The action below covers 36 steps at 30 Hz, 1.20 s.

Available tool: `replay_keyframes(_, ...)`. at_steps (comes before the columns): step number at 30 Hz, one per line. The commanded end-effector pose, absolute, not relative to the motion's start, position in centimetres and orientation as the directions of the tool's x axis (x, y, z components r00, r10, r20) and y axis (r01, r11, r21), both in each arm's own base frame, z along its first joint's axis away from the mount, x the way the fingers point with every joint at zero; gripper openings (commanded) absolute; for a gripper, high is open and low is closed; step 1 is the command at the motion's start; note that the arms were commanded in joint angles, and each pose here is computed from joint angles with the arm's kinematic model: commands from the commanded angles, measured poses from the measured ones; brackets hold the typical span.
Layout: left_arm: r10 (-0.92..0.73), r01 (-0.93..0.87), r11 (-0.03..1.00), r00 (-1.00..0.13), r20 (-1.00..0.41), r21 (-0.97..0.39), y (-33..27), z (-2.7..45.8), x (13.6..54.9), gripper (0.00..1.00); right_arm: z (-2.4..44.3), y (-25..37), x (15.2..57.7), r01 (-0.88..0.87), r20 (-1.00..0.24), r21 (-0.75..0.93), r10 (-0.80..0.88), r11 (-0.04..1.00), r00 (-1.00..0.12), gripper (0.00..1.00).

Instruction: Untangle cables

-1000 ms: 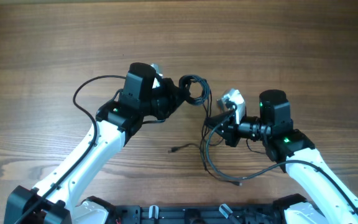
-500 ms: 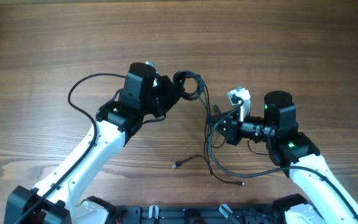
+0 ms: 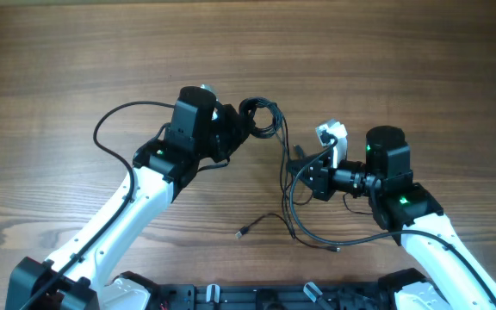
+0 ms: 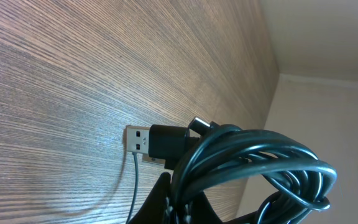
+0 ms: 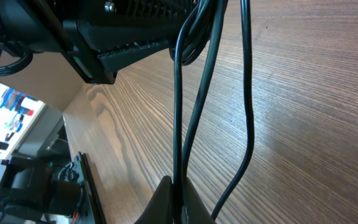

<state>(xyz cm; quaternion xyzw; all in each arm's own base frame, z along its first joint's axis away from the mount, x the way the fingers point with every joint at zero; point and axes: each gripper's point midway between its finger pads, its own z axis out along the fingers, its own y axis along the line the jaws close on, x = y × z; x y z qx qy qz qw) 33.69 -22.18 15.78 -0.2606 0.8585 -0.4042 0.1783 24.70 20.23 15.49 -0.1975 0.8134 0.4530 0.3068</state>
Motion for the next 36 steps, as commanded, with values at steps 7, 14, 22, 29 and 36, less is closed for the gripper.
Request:
replay_keyframes(7, -0.515, -0.164, 0.603, -0.827, -0.224, -0.780, -23.3, 16.5, 33.9, 0.04, 21.0, 22.2, 22.8, -0.670, -0.691, 0.696, -0.009, 0.257, -0.722, 0.04)
replay_keyframes(14, -0.422, 0.005, 0.655, -0.827, -0.371, -0.755, -26.8, 17.7, 32.8, 0.04, 24.3, 22.2, 24.9, -0.665, -0.706, 0.702, 0.123, 0.255, -0.698, 0.04)
replay_keyframes(22, -0.424, 0.008, 0.681, -0.811, -0.403, -0.732, -27.3, 17.6, 32.5, 0.04, 19.8, 19.3, 29.2, -0.359, -0.563, 0.777, 0.316, 0.517, -0.764, 0.04)
replay_keyframes(29, -0.368, 0.070, 0.694, -0.820, -0.438, -0.716, -27.8, 17.7, 32.1, 0.04, 18.8, 18.3, 30.0, -0.295, -0.553, 0.766, 0.351, 0.572, -0.755, 0.05)
replay_keyframes(36, -0.207, 0.233, 0.707, -0.835, -0.510, -0.668, -30.4, 17.7, 29.5, 0.04, 18.4, 17.2, 31.1, -0.183, -0.502, 0.791, 0.450, 0.583, -0.739, 0.04)
